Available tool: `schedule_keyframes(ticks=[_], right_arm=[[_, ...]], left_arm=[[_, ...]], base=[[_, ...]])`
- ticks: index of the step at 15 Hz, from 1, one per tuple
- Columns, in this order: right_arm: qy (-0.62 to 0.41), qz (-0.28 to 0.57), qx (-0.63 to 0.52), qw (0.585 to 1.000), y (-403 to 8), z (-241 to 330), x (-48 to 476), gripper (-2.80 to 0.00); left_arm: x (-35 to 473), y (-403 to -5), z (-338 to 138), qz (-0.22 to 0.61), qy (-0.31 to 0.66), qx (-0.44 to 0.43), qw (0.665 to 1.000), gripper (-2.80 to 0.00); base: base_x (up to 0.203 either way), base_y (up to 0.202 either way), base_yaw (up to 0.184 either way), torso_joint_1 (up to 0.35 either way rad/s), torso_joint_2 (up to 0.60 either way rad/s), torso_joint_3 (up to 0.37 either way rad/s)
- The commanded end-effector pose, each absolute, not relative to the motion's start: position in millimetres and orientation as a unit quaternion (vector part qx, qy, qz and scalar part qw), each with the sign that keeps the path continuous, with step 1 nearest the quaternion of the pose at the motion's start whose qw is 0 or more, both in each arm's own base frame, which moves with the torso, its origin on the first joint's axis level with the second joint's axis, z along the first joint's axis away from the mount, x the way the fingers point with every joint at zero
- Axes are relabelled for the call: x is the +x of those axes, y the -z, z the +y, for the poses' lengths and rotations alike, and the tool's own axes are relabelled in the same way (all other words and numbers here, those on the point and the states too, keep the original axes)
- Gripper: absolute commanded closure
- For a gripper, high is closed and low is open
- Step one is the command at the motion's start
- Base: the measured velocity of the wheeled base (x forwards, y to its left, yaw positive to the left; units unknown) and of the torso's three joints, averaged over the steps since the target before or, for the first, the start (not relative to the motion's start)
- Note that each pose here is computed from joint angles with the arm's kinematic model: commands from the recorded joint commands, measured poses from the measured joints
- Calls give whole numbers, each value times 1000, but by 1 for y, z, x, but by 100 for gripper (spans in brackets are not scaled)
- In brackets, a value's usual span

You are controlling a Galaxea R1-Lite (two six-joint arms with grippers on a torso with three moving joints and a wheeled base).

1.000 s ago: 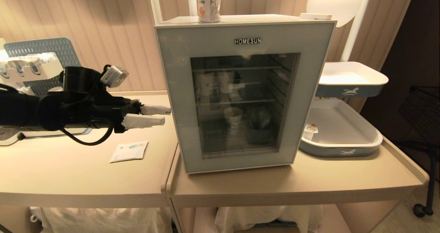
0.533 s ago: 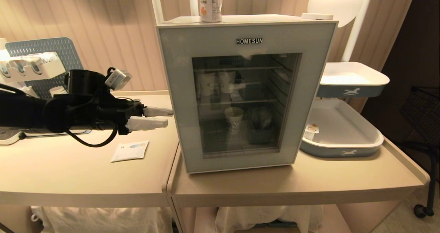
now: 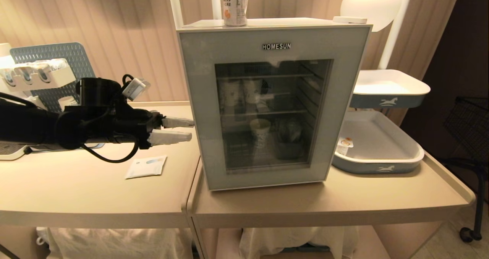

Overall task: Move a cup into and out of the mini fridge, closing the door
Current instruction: Open the freezer door

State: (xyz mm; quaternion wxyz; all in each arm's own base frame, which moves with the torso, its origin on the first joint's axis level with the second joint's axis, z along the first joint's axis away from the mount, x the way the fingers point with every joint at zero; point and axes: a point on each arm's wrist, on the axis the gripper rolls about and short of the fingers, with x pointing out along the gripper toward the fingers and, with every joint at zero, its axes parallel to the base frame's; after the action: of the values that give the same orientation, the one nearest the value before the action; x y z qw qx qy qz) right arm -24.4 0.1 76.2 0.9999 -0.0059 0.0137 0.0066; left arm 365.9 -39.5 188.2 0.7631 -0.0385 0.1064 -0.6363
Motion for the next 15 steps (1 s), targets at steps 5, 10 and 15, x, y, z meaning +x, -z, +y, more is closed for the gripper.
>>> schedule_keyframes(ticks=[5,10,15], right_arm=[[-7,14,-6,1000,-77,0,-24,0],[-7,14,-6,1000,-77,0,-24,0],[-7,17,-7,1000,-76,0,-24,0]], left_arm=[[360,-179,-37,120,638,-52,759,-280],[357,-175,-33,126,637,-60,758,-280],[351,-176,-28,117,632,-49,764,-280]], base=[[0,0,0,0,0,0],[0,0,0,0,0,0],[0,0,0,0,0,0]])
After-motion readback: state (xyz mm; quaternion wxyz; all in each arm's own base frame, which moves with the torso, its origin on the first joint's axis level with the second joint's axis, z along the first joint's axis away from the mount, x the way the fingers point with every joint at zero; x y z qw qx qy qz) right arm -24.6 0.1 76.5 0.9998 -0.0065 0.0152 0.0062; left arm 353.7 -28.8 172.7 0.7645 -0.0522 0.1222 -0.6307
